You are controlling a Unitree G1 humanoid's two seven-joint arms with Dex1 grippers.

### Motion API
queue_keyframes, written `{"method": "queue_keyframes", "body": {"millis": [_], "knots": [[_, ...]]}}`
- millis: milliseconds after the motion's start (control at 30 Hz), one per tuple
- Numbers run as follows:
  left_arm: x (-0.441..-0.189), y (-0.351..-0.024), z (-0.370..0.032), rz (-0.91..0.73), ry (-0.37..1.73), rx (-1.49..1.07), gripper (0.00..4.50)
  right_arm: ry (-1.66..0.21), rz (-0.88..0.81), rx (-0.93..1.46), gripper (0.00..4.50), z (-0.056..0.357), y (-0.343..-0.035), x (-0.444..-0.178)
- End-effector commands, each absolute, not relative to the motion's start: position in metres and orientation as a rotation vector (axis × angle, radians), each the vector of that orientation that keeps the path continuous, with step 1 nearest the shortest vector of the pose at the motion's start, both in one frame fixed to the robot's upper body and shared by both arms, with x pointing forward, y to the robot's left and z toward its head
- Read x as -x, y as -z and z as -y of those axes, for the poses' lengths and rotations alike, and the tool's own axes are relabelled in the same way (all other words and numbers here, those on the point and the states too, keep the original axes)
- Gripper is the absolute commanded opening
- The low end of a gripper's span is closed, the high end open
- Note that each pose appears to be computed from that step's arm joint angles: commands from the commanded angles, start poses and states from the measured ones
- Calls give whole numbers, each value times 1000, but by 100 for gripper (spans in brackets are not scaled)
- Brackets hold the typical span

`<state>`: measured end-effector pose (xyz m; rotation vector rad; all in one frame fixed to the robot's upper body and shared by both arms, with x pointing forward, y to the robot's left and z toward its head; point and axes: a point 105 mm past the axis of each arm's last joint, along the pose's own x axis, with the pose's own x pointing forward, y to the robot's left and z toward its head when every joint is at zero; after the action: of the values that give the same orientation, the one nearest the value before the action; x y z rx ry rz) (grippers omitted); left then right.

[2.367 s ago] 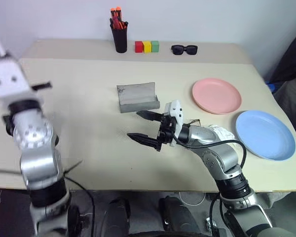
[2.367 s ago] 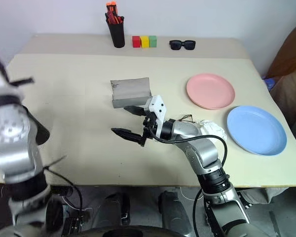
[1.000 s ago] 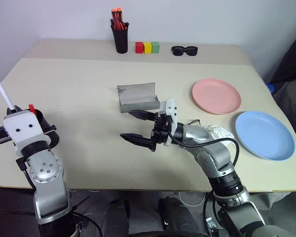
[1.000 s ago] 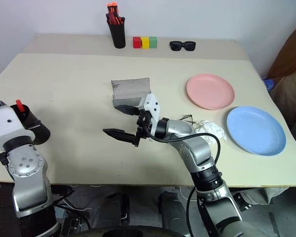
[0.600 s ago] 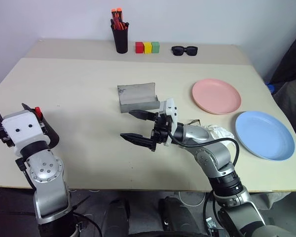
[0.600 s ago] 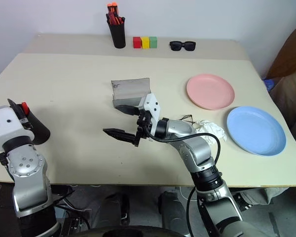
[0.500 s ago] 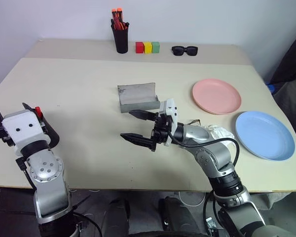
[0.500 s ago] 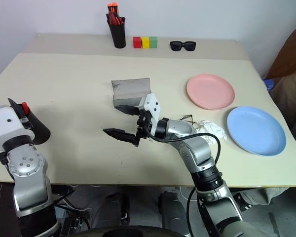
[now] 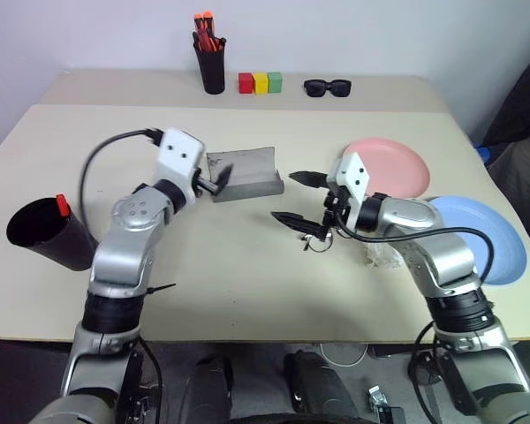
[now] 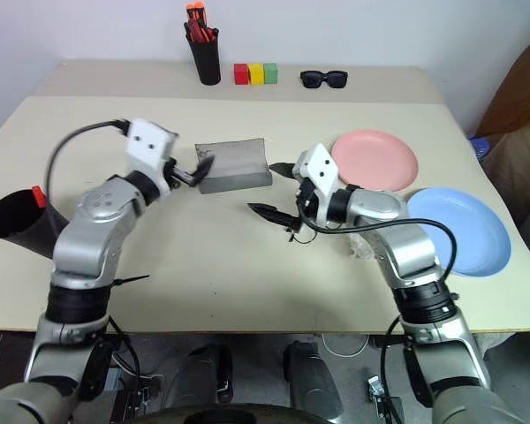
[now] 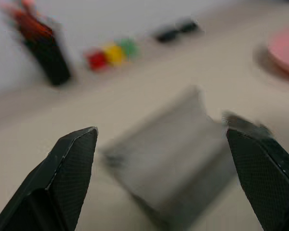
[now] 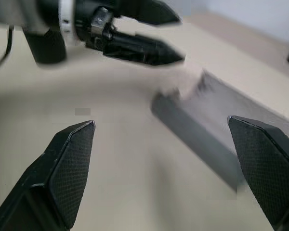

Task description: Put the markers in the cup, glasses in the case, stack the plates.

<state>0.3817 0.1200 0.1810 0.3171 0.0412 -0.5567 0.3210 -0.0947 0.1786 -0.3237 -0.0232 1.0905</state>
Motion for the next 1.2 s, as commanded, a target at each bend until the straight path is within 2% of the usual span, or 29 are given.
{"method": "queue_keyframes", "body": {"millis": [33, 300, 433, 533, 633, 667, 767, 833, 1000, 1200], "knots": [[-405, -181, -106, -144, 721, -252, 444, -1104, 21, 440, 450, 120, -188, -304], [-424, -158, -96, -309, 900, -331, 444, -1070, -87, 480, 450, 143, -167, -275], [-418, -143, -91, -379, 1002, -357, 444, -1023, -97, 471, 450, 148, -163, -270], [-417, -134, -94, -405, 1020, -393, 356, -1006, -94, 468, 450, 148, -160, -269], [-417, -133, -94, -400, 1020, -386, 217, -1000, -95, 465, 450, 148, -159, -269], [-417, -134, -94, -394, 1027, -384, 154, -1000, -95, 464, 450, 148, -158, -269], [-415, -134, -95, -385, 1038, -384, 6, -1000, -95, 463, 450, 147, -158, -269], [-410, -134, -94, -353, 1081, -433, 6, -1004, -95, 463, 450, 146, -158, -270], [-373, -135, -96, -285, 1289, -542, 6, -1009, -105, 464, 450, 146, -157, -271], [-339, -125, -111, -332, 1403, -659, 6, -1010, -119, 482, 450, 153, -161, -275]]}}
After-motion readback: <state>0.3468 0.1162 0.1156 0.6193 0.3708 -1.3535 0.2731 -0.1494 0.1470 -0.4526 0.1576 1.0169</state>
